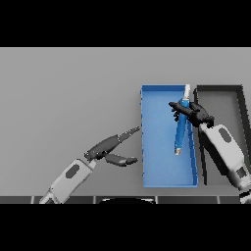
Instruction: Pick up the blue pipe and place it into the blue bin.
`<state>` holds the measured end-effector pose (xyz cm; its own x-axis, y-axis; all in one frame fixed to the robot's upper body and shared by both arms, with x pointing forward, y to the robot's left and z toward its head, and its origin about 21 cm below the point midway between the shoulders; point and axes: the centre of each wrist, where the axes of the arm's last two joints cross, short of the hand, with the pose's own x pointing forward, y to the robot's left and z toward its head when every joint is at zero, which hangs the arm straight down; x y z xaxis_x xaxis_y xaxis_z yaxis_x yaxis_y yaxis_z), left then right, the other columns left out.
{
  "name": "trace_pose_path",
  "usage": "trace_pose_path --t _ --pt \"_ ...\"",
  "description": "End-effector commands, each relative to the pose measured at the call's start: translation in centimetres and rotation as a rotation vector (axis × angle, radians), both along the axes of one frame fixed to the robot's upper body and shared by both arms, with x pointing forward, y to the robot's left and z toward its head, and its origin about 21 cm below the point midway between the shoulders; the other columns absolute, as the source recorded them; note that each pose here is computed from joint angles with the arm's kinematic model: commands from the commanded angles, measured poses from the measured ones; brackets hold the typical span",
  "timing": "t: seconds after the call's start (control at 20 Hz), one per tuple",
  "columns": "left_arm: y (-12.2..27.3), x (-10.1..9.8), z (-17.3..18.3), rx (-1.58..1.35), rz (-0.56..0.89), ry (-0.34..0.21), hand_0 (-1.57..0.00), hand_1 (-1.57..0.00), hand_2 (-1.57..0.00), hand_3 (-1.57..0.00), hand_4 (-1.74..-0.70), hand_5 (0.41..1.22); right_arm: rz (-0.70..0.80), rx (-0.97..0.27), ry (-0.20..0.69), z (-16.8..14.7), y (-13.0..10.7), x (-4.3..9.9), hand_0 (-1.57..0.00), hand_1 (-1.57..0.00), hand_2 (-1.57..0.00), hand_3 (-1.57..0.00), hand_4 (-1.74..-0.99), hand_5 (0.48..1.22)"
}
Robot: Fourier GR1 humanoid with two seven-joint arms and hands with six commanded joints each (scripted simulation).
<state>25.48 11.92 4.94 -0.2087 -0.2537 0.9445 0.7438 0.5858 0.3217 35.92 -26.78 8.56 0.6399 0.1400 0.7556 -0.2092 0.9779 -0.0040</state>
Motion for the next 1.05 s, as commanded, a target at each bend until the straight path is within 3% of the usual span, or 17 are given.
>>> trace_pose_path --t 0.0,0.2,0.5,0.8,1.0 --pt "0.2 0.1 -0.2 0.004 0.005 0.004 0.00 0.00 0.00 0.00 -0.83 0.476 0.007 -0.004 0.025 0.2 0.3 0.0 -0.60 -0.57 -0.55 -0.33 -1.302 1.182" --pt "0.4 0.7 0.3 -0.002 0.007 -0.002 0.00 0.00 0.00 0.00 -0.83 0.477 0.201 -0.164 -0.021 1.2 0.9 -1.1 -0.25 -0.23 -0.22 -0.13 -1.204 1.002" --pt "0.0 0.2 0.1 0.003 0.005 0.010 0.00 0.00 0.00 0.00 -0.83 0.471 0.230 -0.222 -0.039 1.3 1.5 -1.1 -0.08 -0.06 -0.06 -0.03 -1.196 0.838" --pt "0.1 0.0 0.0 0.000 0.004 -0.005 0.00 0.00 0.00 0.00 -0.83 0.471 0.233 -0.228 -0.061 1.6 1.4 -1.2 -0.02 -0.01 -0.01 -0.01 -1.186 0.774" --pt "0.2 0.5 -0.1 0.013 0.013 -0.004 0.00 0.00 0.00 0.00 -0.83 0.474 0.250 -0.231 -0.058 0.9 1.8 -1.3 -0.02 -0.01 -0.01 -0.01 -1.186 0.769"
